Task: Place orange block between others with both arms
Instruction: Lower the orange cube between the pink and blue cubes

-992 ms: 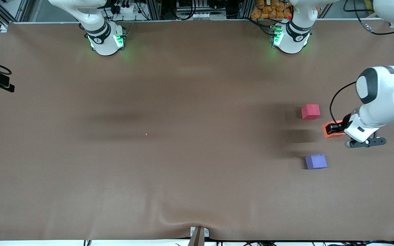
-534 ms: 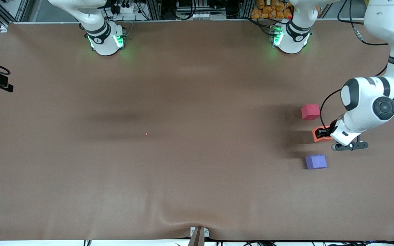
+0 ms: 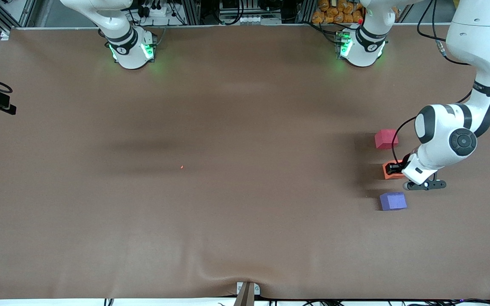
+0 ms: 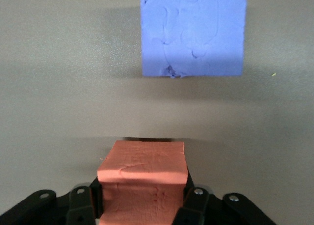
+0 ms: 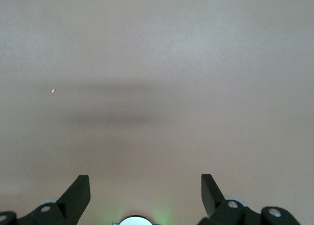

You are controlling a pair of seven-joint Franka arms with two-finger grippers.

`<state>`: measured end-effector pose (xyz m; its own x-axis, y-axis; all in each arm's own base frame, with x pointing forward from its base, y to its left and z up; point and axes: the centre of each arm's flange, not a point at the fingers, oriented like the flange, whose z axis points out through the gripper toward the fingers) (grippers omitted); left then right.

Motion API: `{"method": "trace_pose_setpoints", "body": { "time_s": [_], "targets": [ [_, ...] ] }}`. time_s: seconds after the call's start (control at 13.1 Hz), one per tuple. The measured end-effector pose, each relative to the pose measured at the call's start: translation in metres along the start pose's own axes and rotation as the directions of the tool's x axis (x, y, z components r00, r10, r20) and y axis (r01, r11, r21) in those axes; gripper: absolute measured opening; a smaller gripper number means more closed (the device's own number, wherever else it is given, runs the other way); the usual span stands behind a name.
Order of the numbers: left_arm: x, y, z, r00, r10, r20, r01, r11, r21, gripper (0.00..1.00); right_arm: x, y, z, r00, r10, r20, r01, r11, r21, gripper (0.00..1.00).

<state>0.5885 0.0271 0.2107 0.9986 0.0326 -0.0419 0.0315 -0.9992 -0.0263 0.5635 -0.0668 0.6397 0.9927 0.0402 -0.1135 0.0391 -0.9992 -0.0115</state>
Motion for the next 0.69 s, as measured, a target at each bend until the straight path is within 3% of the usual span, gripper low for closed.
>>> {"method": "trace_pose_setpoints", "body": {
  "time_s": [0.69],
  "targets": [
    [-0.0004, 0.0038, 0.0104, 0.999, 0.049, 0.005, -0.049, 0.999, -0.004, 0.57, 0.0, 0.0002, 0.0001, 1.0, 0.001, 0.0, -0.001, 1.0, 0.0, 1.0]
  ]
}}
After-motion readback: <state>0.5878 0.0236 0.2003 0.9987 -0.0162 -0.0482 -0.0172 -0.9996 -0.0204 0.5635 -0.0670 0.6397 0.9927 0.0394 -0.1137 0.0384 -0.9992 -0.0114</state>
